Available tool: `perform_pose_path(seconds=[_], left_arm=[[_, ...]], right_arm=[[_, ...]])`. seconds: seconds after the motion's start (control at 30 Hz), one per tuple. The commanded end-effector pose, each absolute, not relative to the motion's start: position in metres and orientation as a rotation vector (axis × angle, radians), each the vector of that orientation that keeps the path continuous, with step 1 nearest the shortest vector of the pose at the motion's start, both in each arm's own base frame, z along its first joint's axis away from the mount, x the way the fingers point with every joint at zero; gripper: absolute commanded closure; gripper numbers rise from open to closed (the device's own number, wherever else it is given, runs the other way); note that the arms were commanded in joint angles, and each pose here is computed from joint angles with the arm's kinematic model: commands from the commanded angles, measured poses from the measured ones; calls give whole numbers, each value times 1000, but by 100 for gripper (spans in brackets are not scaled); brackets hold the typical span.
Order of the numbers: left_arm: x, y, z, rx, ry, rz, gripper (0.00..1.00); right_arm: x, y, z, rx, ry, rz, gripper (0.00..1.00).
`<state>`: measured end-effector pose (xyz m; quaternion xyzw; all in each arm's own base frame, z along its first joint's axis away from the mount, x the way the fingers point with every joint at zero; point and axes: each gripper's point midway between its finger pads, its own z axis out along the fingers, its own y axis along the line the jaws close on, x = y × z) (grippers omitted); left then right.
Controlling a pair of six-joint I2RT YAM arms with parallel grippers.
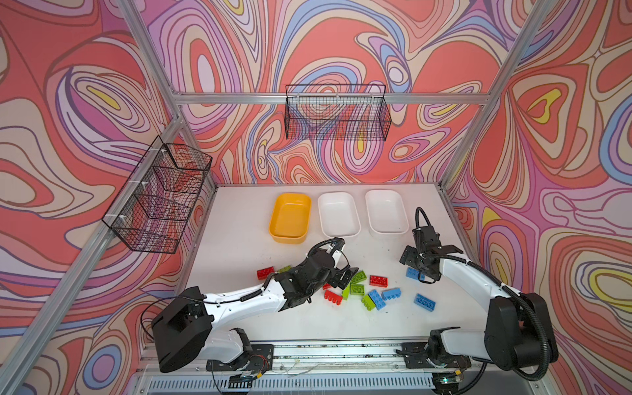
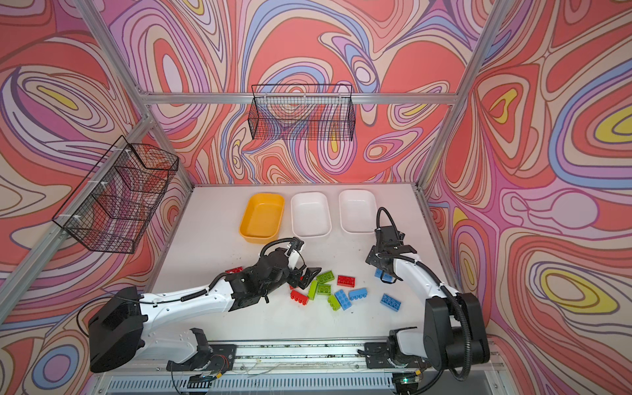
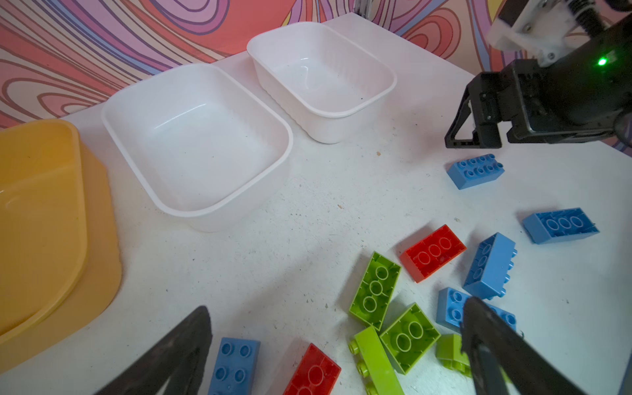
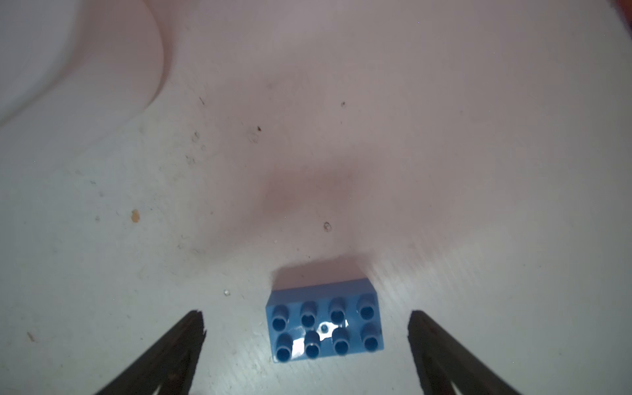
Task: Sort the legos into containers by color
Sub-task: 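Grasp a light-blue brick with the right gripper while the left arm reaches forward, then carry the blue brick with the right gripper into the farthest white tub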
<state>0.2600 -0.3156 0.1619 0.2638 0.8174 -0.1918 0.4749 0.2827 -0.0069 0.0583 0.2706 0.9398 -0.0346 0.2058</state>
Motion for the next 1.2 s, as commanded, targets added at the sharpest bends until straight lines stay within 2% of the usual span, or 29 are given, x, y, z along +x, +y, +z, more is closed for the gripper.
perform_pose_path(seconds=[0.0, 0.17, 0.43, 0.83, 0.97, 1.17], left_arm=[[252, -318, 167, 643, 2002, -536, 0], [250, -316, 170, 646, 1989, -539, 0], [250, -307, 165, 644, 2003, -497, 0], [248, -298, 166, 638, 2006, -469, 0], [246, -295, 170, 628, 2010, -473, 0], [244, -290, 184, 608, 1996, -486, 0]], right_arm=[[271, -4, 48, 789, 2663, -92, 2], [274, -2, 39, 777, 2695, -91, 2], [278, 4, 22, 747, 2754, -77, 11], [281, 9, 19, 716, 2773, -45, 45], [284, 8, 31, 692, 2759, -55, 49], [305, 8, 82, 641, 2674, -29, 50]])
